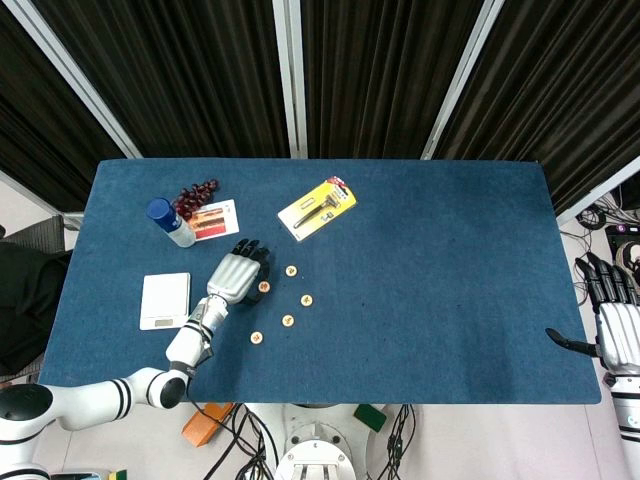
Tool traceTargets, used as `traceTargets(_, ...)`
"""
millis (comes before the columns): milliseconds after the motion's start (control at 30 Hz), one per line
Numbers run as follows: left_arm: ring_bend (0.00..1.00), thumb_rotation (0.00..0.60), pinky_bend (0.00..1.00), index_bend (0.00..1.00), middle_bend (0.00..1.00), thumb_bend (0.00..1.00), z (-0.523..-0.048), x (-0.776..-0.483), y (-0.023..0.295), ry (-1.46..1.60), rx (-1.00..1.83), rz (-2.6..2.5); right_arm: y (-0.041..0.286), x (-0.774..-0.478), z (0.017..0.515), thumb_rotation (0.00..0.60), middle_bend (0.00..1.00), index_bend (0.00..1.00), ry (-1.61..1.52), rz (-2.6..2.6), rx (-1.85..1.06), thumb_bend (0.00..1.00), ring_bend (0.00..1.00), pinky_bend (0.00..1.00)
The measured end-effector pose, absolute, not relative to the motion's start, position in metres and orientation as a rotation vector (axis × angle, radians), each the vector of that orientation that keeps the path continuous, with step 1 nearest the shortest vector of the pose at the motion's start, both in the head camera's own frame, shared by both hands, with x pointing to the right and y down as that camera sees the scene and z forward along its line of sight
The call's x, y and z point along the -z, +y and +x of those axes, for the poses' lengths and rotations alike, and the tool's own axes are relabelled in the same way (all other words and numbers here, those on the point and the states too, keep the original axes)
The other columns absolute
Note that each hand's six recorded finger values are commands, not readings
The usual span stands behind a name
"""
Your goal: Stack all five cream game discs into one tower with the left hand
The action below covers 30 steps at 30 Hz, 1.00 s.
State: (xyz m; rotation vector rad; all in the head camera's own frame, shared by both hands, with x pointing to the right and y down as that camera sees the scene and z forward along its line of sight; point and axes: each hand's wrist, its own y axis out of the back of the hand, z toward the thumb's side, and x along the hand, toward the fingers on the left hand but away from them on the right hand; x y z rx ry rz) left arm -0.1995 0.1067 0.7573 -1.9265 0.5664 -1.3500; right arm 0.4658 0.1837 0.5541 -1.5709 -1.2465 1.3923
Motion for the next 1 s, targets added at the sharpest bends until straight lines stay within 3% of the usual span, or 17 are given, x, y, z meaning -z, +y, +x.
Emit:
traceTargets(633,0.01,0.600,0.00,0.47,0.15,0.32,-0.195,-0.764,0.108,0.578,1.346,-1.949,0.185,-0.556,0.466,0.600,0.00,0.00,-1.241,-1.562,-1.408,0.12,0.00,0.00)
traceTargets(1000,0.01,0.600,0.00,0.54,0.15,0.38,-0.189,-0.760,0.101,0.608,1.335,-1.959,0.185,-0.556,0.468,0.600,0.00,0.00,-1.246,-1.558,-1.413,0.12,0.00,0.00)
